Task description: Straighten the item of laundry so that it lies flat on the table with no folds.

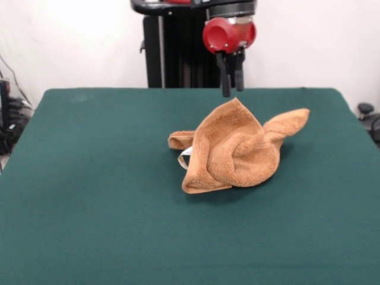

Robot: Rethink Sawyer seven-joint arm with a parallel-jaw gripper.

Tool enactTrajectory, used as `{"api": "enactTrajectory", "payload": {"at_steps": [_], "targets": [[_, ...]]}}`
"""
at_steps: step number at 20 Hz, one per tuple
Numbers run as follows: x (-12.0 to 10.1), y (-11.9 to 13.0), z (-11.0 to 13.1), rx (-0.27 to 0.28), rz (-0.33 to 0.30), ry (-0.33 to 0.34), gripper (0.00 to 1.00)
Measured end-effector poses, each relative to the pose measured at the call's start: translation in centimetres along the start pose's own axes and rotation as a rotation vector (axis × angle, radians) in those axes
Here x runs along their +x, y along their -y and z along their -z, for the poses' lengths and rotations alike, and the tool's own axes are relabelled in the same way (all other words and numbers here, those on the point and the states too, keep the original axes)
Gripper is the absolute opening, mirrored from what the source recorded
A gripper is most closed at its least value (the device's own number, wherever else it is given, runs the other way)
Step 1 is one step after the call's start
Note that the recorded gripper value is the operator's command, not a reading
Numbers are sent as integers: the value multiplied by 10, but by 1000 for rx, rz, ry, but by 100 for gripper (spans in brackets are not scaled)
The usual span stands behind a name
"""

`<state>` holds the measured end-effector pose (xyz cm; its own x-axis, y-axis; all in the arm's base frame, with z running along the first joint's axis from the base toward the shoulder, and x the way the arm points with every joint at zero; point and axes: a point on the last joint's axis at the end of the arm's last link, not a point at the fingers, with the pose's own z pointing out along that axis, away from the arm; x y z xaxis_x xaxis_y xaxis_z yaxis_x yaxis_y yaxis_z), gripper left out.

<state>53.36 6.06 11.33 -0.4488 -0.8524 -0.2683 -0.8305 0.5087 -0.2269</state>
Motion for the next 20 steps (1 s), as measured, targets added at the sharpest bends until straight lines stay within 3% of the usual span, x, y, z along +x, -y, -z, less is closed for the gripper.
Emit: {"api": "enactTrajectory", "payload": {"at_steps": [10, 20], "targets": [[2, -5, -5, -16, 1, 1, 100], [12, -9, -12, -10, 50, -3, 100]]}}
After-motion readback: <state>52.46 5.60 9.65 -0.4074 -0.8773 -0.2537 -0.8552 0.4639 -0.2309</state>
